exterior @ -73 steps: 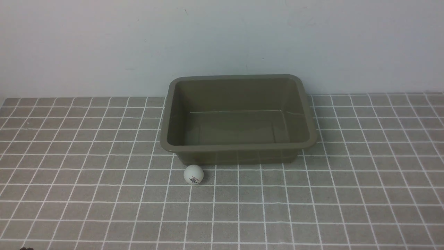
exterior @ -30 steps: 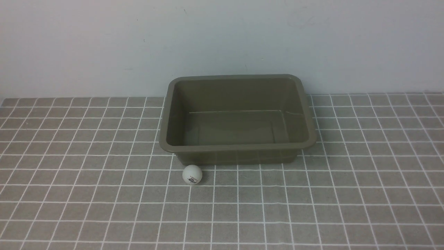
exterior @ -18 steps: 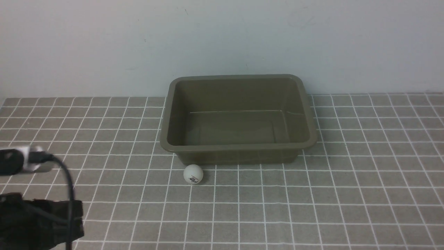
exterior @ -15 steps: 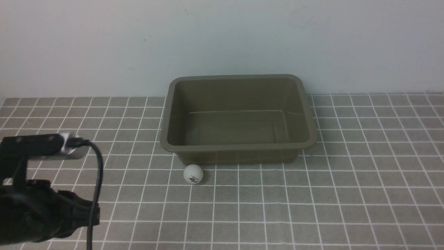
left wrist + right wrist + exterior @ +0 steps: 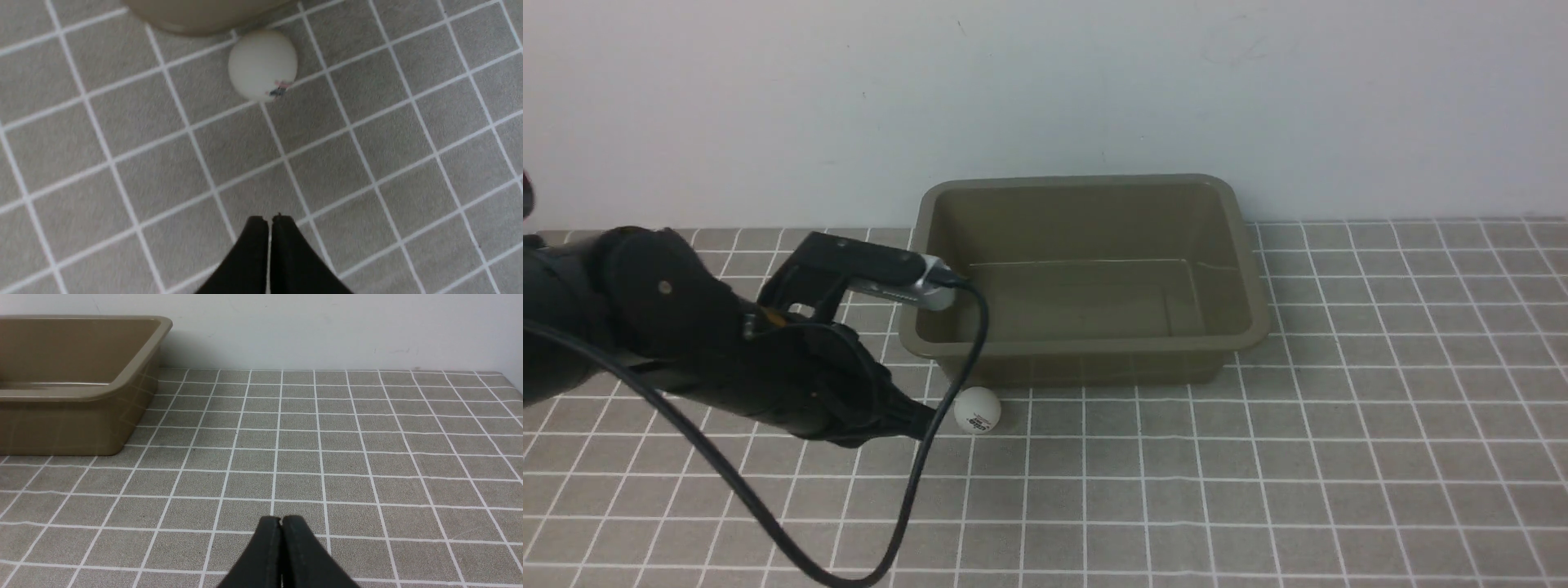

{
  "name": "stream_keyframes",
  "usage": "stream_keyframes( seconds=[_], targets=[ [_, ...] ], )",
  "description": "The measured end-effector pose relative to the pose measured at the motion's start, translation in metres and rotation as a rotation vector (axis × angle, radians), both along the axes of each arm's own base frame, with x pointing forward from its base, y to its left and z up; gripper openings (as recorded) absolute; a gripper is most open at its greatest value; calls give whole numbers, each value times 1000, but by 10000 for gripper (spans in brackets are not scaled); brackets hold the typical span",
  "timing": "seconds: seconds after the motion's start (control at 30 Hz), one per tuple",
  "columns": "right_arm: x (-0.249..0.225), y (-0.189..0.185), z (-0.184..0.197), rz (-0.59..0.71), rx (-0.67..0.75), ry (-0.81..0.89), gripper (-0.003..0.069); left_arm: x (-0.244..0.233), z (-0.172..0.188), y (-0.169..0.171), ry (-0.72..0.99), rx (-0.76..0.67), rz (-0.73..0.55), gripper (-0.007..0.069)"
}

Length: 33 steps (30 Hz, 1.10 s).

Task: Put the table tennis balls into the box on the grey coffee tablecloth.
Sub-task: 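Reach for and grasp a ping pong ball on the table beside the basket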

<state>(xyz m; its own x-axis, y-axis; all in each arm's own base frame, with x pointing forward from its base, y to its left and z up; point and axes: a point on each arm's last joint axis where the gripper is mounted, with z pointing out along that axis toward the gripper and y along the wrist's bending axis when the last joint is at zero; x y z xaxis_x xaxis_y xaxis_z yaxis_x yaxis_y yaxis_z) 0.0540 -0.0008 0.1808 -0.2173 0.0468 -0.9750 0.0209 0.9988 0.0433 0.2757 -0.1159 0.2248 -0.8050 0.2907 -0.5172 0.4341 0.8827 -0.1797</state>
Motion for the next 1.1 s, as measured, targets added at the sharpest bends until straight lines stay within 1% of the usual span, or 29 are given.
stream_keyframes(
  seconds=[0.17,0.2,0.23,0.37,0.4,0.43,0.47,0.6,0.63,0.67,0.7,0.73,0.83,0.97,1.03,1.07,1.1],
  targets=[
    [0,0,0,0,0,0,-15,19,-17,-25,8,53,-84,1],
    [0,0,0,0,0,0,-15,20,-18,-25,13,58,-91,2],
    [0,0,0,0,0,0,-15,26,-24,-32,20,76,-112,22],
    [0,0,0,0,0,0,-15,38,-36,-39,28,99,-130,108],
    [0,0,0,0,0,0,-15,42,-40,-41,26,104,-131,146],
    [0,0,0,0,0,0,-15,47,-49,-42,21,111,-125,229],
    [0,0,0,0,0,0,-15,49,-52,-42,18,114,-121,279],
    [0,0,0,0,0,0,-15,55,-62,-44,-1,117,-108,452],
    [0,0,0,0,0,0,-15,56,-62,-44,-7,117,-105,473],
    [0,0,0,0,0,0,-15,57,-63,-44,-7,117,-105,479],
    [0,0,0,0,0,0,-15,58,-65,-44,-18,116,-99,522],
    [0,0,0,0,0,0,-15,59,-66,-44,-24,117,-95,536],
    [0,0,0,0,0,0,-15,62,-71,-45,-33,112,-82,552],
    [0,0,0,0,0,0,-15,65,-77,-46,-33,105,-65,531],
    [0,0,0,0,0,0,-15,66,-82,-46,-28,107,-61,452],
    [0,0,0,0,0,0,-15,66,-82,-46,-27,108,-61,426],
    [0,0,0,0,0,0,-15,65,-83,-46,-22,109,-62,374]
  ],
)
